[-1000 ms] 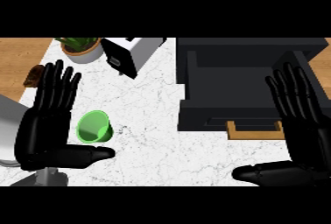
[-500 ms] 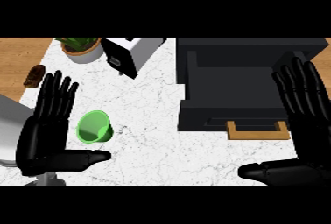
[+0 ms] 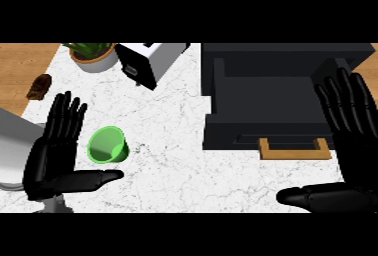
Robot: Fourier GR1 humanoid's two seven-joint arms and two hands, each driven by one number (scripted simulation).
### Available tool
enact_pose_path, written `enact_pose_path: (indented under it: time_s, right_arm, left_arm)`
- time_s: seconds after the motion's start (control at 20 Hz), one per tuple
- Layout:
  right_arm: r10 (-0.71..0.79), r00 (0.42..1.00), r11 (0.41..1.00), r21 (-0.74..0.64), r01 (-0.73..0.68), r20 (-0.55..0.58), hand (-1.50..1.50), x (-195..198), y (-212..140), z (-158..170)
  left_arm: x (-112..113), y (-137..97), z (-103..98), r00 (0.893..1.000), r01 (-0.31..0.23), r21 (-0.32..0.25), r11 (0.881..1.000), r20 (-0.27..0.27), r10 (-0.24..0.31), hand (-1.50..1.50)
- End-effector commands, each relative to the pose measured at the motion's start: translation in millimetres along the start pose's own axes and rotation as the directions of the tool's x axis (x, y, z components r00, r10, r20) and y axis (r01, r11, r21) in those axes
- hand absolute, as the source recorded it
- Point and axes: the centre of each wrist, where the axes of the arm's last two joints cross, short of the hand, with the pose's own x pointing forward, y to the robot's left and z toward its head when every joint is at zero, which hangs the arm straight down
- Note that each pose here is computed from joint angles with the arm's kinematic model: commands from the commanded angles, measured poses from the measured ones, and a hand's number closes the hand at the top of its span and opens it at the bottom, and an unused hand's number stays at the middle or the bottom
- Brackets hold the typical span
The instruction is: Pick up the cup, place it into the drawer and close the drawer
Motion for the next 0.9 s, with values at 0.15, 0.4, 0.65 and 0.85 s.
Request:
enact_pose_path:
  time_s: [0.15, 0.4, 0.65, 0.85]
  right_arm:
    - [0.001, 1.0, 1.0, 0.008, -0.001, 0.024, -1.5, 4.1, -13.8, -2.0]
    - [-0.004, 1.0, 1.0, 0.013, 0.004, -0.017, -1.5, 20.2, 3.5, -2.5]
    - [-0.012, 1.0, 1.0, 0.004, 0.012, -0.004, -1.5, 8.1, 15.2, -10.1]
    - [0.001, 1.0, 1.0, 0.023, 0.0, -0.019, -1.5, 16.9, -19.6, 8.7]
  left_arm:
    - [-33.5, 24.7, 4.8, 0.999, 0.038, 0.061, 0.997, -0.033, -0.036, -1.5]
    - [-61.9, 30.2, 10.4, 0.996, 0.066, 0.074, 0.995, -0.067, -0.061, -1.5]
    - [-81.2, 53.5, 10.2, 0.995, 0.045, 0.062, 0.997, -0.094, -0.039, -1.5]
    - [-99.0, 61.4, 28.7, 0.993, 0.051, 0.058, 0.997, -0.105, -0.045, -1.5]
